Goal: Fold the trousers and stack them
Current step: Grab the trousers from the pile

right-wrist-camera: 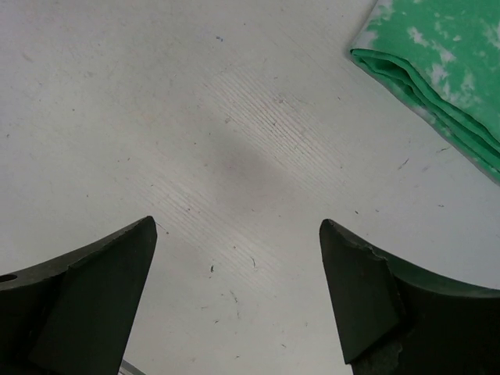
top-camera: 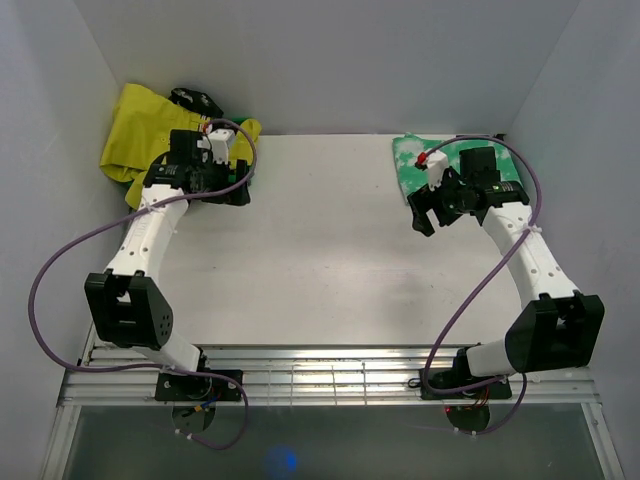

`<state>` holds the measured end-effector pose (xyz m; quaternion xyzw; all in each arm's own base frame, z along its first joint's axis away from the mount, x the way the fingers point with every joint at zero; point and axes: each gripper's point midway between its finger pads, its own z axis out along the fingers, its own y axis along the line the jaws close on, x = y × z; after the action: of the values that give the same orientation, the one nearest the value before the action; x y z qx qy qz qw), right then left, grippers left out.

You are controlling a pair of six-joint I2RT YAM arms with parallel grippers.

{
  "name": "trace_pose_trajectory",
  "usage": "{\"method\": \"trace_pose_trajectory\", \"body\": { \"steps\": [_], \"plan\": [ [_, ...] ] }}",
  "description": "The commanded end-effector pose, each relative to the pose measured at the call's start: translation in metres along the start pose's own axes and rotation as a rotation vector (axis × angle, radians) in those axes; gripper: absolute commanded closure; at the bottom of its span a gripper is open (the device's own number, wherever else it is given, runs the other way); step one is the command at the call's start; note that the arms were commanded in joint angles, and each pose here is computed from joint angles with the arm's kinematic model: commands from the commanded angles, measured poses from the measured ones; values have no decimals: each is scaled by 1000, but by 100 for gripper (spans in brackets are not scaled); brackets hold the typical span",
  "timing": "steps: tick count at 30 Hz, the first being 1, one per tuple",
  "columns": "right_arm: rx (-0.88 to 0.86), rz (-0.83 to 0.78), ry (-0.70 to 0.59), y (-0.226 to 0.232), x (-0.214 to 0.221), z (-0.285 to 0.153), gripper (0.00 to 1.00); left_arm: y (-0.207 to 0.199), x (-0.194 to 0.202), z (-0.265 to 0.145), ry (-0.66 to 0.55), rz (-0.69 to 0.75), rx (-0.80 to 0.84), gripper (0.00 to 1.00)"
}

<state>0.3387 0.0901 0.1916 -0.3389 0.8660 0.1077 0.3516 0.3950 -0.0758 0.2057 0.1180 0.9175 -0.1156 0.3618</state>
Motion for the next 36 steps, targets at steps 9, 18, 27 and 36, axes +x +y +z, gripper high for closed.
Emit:
{"method": "trace_pose_trajectory", "body": {
  "steps": [9,18,27,36],
  "plan": [
    [1,-10,-7,-3,-10,-4,10,218,-142,-68,-302,-323,-424,4],
    [0,9,5,-5,-11,-2,10,317,-140,-45,-394,-139,-734,4],
    [-16,23,46,-2,2,4,10,381,-121,-27,-340,-28,-982,5],
    [7,27,83,-4,14,4,10,409,-112,-6,-314,79,-988,4]
  ]
}}
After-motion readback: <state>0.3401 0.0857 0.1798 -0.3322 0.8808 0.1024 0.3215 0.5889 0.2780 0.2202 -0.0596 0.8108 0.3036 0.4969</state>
